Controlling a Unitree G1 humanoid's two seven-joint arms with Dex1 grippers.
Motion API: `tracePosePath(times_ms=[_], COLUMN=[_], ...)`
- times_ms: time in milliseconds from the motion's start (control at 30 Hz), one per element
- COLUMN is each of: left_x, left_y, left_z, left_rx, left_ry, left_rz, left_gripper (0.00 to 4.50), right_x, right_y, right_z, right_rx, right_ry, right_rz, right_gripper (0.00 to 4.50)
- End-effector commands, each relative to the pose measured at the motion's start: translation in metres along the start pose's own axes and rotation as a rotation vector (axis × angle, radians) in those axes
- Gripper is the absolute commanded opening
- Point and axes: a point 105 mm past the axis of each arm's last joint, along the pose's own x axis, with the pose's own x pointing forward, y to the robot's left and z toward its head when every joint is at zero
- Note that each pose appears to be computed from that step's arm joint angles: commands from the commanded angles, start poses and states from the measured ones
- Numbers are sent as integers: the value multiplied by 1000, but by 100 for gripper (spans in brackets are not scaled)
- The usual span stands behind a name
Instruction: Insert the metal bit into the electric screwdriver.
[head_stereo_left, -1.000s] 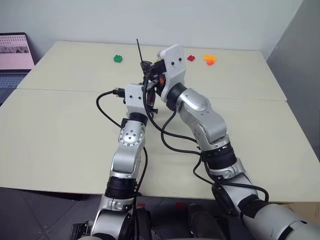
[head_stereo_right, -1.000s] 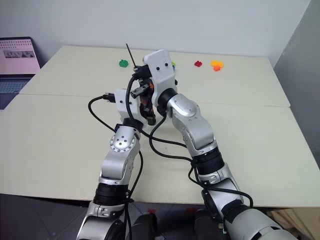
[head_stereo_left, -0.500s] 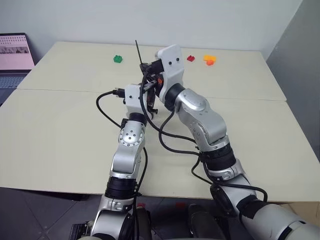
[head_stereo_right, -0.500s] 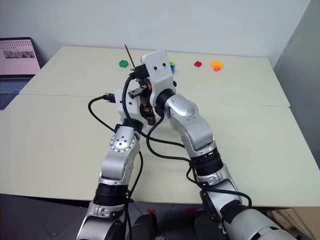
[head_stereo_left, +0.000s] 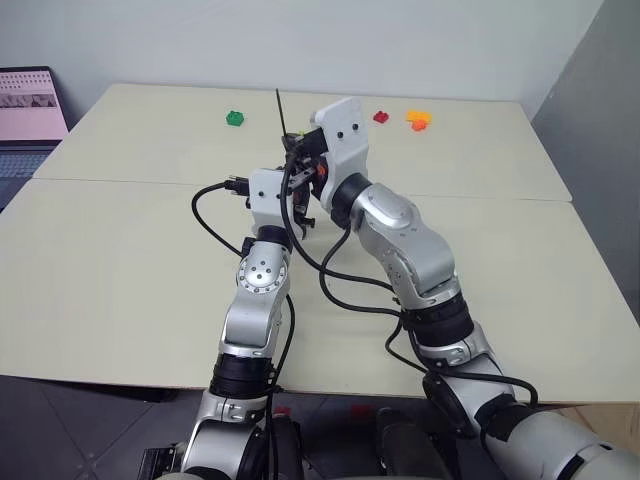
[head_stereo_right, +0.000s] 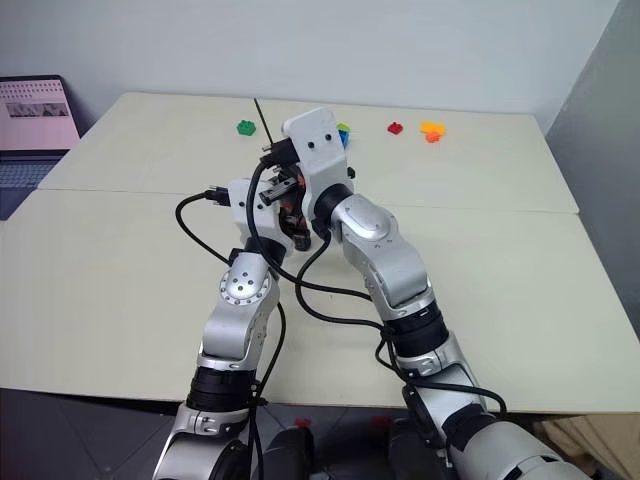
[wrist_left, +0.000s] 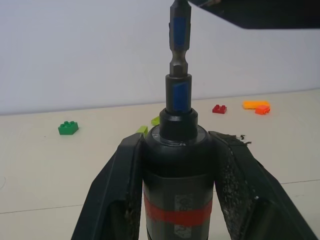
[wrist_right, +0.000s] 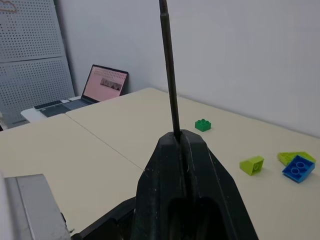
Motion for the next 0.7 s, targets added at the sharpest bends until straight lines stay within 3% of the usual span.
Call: tracePosePath(times_ms=[33,700], left_x=[-1,1], left_y=[1,5], left_z=[2,2], left_rx=[8,17], left_ry=[-8,-10], left_rz=[5,12], left_gripper=[164,164], right_x=[3,2], right_y=[3,-22], right_z=[2,9], right_rx=[1,8], right_ry=[22,85], right_rz=[39,121], right_gripper=[0,0])
